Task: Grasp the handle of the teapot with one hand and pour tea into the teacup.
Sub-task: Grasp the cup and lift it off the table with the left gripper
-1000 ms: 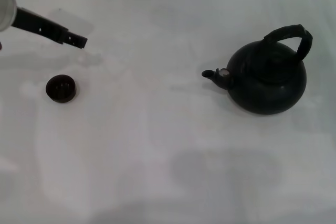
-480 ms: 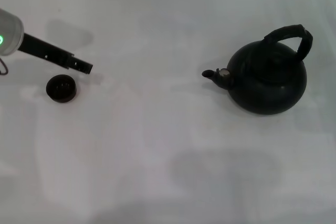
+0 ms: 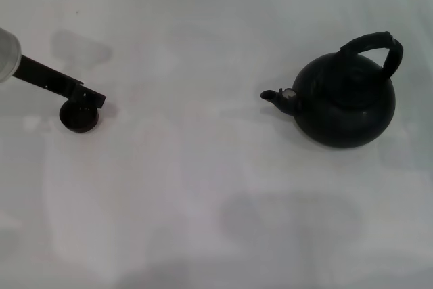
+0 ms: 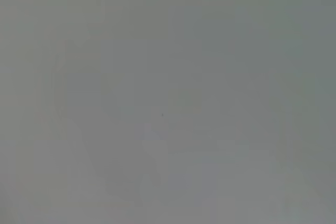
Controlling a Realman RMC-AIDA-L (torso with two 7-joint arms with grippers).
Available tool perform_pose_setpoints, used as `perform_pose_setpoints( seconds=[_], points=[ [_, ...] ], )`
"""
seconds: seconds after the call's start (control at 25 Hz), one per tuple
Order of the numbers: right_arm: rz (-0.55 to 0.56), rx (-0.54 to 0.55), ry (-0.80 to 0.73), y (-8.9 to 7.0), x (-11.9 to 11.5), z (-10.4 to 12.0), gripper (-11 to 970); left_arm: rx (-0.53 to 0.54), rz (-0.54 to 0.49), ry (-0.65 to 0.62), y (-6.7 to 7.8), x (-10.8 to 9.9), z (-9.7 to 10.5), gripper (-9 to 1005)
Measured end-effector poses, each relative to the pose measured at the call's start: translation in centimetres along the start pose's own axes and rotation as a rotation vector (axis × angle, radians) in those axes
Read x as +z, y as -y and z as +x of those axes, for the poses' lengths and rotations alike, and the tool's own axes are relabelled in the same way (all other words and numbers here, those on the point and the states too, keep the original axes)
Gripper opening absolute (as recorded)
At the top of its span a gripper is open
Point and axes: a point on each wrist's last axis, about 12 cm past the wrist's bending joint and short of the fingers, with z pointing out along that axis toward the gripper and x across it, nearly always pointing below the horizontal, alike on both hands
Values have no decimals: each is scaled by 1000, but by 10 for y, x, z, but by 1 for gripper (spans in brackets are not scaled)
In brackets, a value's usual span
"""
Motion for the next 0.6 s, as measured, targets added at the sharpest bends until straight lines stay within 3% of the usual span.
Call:
perform_pose_setpoints(
  seconds=[0.6],
  points=[
    [-2, 1, 3, -1, 1, -1, 872, -4, -6, -31, 1, 6, 3, 887]
  ],
)
